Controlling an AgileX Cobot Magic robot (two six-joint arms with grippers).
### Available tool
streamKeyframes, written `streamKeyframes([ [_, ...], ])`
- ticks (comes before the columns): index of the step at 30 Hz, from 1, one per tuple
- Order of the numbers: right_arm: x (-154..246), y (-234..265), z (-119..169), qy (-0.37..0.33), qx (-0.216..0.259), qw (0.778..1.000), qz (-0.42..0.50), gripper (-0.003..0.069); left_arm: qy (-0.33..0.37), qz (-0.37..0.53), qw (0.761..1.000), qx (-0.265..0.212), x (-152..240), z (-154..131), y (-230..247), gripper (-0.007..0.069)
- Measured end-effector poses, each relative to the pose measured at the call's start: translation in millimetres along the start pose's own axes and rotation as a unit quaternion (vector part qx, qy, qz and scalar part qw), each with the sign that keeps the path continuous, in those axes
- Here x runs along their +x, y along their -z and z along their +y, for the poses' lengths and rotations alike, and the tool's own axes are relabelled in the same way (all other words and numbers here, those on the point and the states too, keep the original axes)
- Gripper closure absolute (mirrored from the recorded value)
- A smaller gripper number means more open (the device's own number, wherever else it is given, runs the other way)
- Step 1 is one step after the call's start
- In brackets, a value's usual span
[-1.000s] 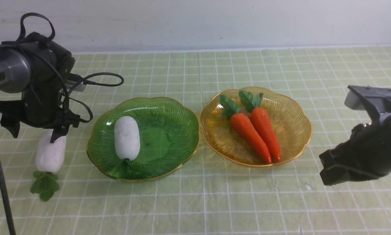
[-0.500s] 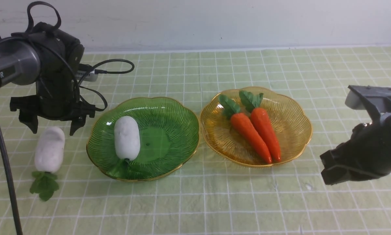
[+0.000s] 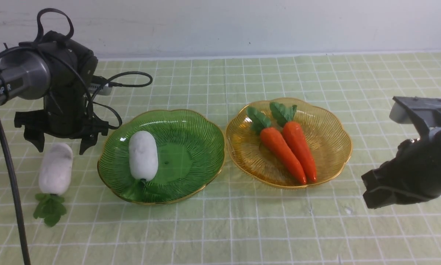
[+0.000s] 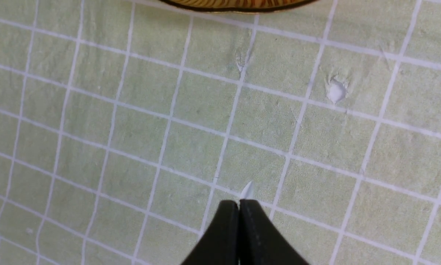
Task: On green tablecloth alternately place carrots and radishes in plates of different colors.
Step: 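Pick up the white radish and place it in the left plate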
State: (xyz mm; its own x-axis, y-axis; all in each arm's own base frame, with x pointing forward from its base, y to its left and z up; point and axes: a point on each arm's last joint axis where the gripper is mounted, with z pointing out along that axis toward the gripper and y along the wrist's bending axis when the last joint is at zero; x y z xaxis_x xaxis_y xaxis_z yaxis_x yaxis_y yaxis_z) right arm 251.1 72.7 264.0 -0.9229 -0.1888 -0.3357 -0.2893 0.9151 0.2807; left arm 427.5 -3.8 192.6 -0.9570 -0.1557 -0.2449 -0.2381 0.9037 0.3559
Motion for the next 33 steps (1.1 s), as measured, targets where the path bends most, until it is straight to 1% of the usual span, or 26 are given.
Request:
streamKeyframes([
  [10,0.0,0.0,0.0,0.000,0.000,1.000,0.000,0.0674,0.034,0.051,0.998,0.004,1.3,12.0,-36.6,0.0060],
  [12,0.0,0.0,0.0,0.000,0.000,1.000,0.000,0.0674,0.034,0.054,0.998,0.004,1.2,14.9,-39.0,0.0090],
  [13,0.0,0.0,0.0,0.000,0.000,1.000,0.000,0.0674,0.027,0.055,0.998,0.005,1.1,16.2,-39.5,0.0133],
  [14,0.0,0.0,0.0,0.000,0.000,1.000,0.000,0.0674,0.020,0.055,0.998,0.005,0.9,16.7,-39.6,0.0169],
  [15,0.0,0.0,0.0,0.000,0.000,1.000,0.000,0.0674,0.014,0.055,0.998,0.005,0.8,17.1,-39.7,0.0176],
  [19,0.0,0.0,0.0,0.000,0.000,1.000,0.000,0.0674,-0.011,0.061,0.998,0.006,-0.9,18.8,-33.8,0.0174],
  [22,-0.1,0.0,0.0,0.000,0.000,1.000,-0.001,0.0674,-0.014,0.046,0.999,0.017,-9.0,23.3,-7.8,0.0174],
  [24,-0.7,0.0,-0.2,0.000,0.001,1.000,-0.004,0.0674,0.003,0.002,0.999,0.052,-21.8,28.3,35.0,0.0174],
  [25,-0.9,0.0,-0.2,0.000,0.001,1.000,-0.005,0.0674,0.005,-0.003,0.998,0.056,-22.5,29.0,39.8,0.0174],
  [28,-2.0,0.0,-0.6,0.000,0.003,1.000,-0.011,0.0674,0.023,-0.038,0.991,0.125,-27.3,21.4,79.7,0.0174],
  [31,-3.3,0.1,-0.8,0.000,0.004,1.000,-0.018,0.0674,0.014,-0.036,0.982,0.183,-23.7,2.7,96.1,0.0174],
  [33,-4.8,0.1,-0.6,-0.002,0.003,1.000,-0.027,0.0674,-0.005,-0.035,0.969,0.245,-20.2,-26.4,101.9,0.0174],
])
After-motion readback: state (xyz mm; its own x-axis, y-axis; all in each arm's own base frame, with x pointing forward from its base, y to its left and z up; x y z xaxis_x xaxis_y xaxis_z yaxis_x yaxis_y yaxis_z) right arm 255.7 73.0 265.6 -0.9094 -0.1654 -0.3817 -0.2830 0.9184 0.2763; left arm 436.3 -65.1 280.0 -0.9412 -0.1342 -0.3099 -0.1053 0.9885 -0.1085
